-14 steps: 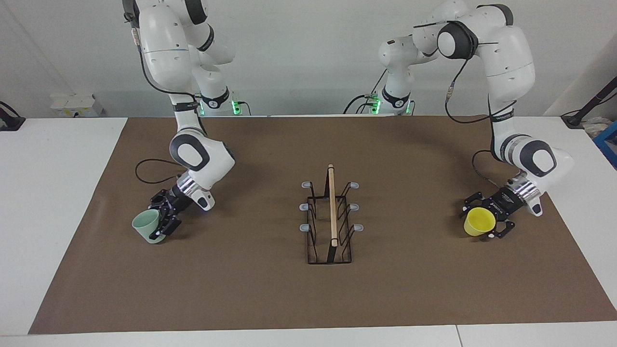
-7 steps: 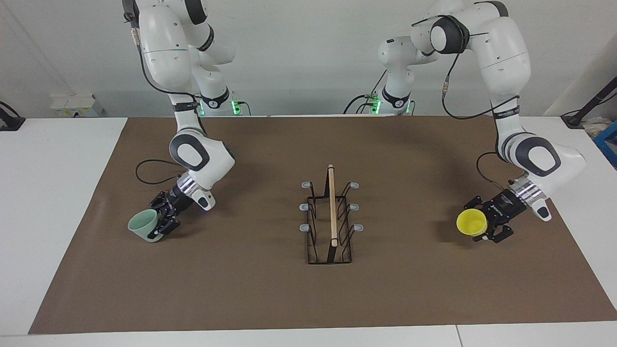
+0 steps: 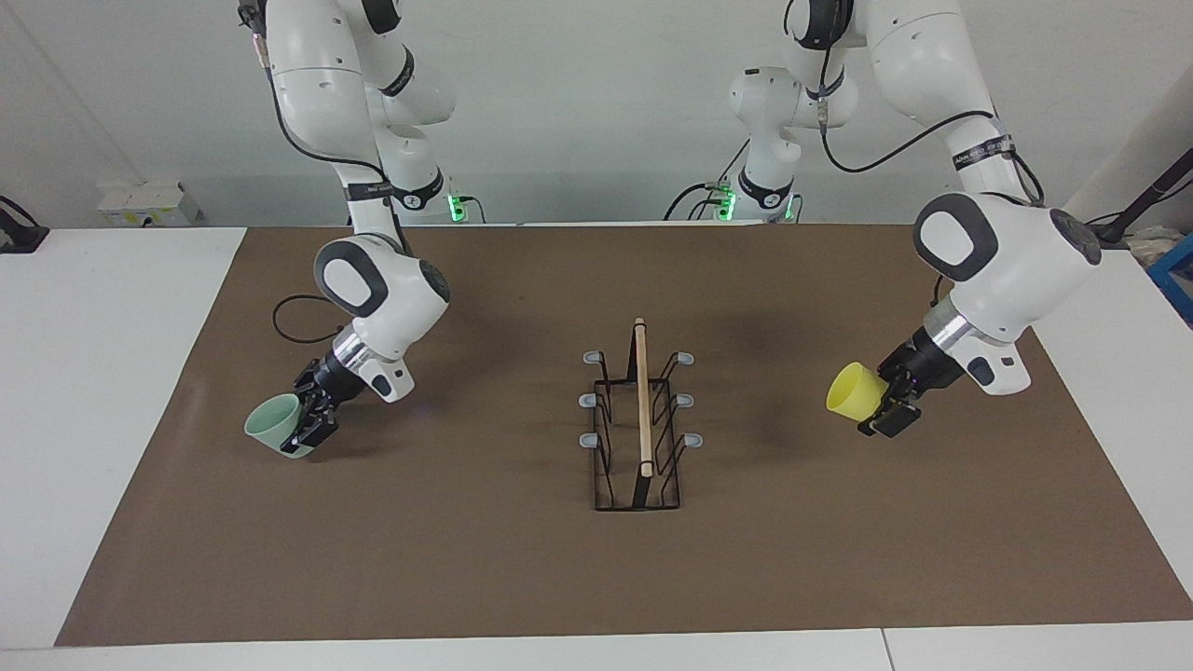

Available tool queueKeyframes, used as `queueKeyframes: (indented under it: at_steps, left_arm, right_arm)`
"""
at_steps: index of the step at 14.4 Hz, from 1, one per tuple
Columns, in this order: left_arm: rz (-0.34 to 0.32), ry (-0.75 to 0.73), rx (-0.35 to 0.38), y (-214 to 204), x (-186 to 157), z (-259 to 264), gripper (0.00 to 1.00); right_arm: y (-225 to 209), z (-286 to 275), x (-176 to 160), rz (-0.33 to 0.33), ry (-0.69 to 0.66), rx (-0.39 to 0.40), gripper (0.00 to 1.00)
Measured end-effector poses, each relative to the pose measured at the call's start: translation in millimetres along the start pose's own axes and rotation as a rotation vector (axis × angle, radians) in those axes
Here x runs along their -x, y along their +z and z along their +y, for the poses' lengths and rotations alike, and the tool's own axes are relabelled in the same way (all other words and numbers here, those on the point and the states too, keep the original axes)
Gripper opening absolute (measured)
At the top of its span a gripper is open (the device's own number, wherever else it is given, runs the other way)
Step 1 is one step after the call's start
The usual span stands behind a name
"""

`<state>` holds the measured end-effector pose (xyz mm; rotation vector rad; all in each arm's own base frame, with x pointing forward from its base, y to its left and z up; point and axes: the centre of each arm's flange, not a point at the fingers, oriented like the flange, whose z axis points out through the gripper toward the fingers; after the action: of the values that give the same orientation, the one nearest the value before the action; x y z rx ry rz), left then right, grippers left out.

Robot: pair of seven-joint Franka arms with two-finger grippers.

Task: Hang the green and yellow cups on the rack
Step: 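Carry the yellow cup onto a rack peg with the left gripper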

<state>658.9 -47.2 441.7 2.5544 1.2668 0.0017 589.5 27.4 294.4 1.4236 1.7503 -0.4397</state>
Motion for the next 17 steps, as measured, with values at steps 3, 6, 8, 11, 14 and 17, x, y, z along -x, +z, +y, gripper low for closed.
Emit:
queueKeyframes:
  at_steps: [3,6,8,11,14,17]
  left_arm:
    - [0.157,0.090,-0.104,-15.0,49.7,24.5,0.65]
    - [0.306,0.158,-0.181,-7.5,111.7,51.7,0.65]
    - [0.382,0.182,-0.210,1.6,141.5,61.1,0.65]
    - [0.519,0.173,-0.227,13.0,180.6,68.5,0.65]
    - [0.646,0.161,-0.207,26.7,227.8,68.6,0.65]
    - [0.706,0.172,-0.182,40.1,272.5,61.5,0.65]
  right_arm:
    - [-23.9,7.9,23.2,0.099,0.127,-0.062,0.70]
    - [-43.1,11.2,36.3,0.217,0.263,-0.141,0.70]
    - [-57.5,14.1,48.6,0.352,0.366,-0.211,0.70]
    - [-84.3,23.4,71.9,0.561,0.518,-0.240,0.70]
    - [-112.5,30.5,98.1,0.755,0.652,-0.255,0.70]
    - [-136.8,34.3,120.2,0.947,0.754,-0.264,0.70]
